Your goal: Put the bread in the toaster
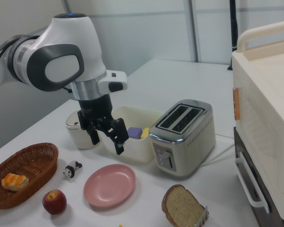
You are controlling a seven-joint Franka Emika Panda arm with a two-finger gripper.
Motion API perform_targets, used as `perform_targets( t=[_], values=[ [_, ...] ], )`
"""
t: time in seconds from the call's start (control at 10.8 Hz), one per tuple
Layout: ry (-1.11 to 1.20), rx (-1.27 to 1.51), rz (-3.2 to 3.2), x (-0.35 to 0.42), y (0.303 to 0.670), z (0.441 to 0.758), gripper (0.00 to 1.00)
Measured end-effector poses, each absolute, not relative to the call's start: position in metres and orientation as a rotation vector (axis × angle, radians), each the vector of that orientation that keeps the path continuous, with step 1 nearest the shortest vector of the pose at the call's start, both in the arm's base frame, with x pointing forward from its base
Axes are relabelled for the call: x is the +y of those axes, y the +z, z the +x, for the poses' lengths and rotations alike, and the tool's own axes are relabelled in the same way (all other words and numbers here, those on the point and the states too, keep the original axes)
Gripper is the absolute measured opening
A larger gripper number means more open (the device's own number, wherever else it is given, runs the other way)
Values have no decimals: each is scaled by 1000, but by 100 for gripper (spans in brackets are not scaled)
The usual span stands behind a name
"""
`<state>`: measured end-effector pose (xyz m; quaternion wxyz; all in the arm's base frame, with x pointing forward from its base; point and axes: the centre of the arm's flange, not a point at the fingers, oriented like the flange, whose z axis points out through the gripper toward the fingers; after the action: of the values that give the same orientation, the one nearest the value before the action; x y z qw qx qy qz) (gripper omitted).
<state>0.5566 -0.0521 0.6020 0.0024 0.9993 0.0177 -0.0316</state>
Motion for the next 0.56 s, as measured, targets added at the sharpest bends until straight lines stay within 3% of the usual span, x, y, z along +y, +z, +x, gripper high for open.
perform_targets(
  t=[0.56],
  values=[
    [-114,57,3122,-53,597,559,100]
  ],
)
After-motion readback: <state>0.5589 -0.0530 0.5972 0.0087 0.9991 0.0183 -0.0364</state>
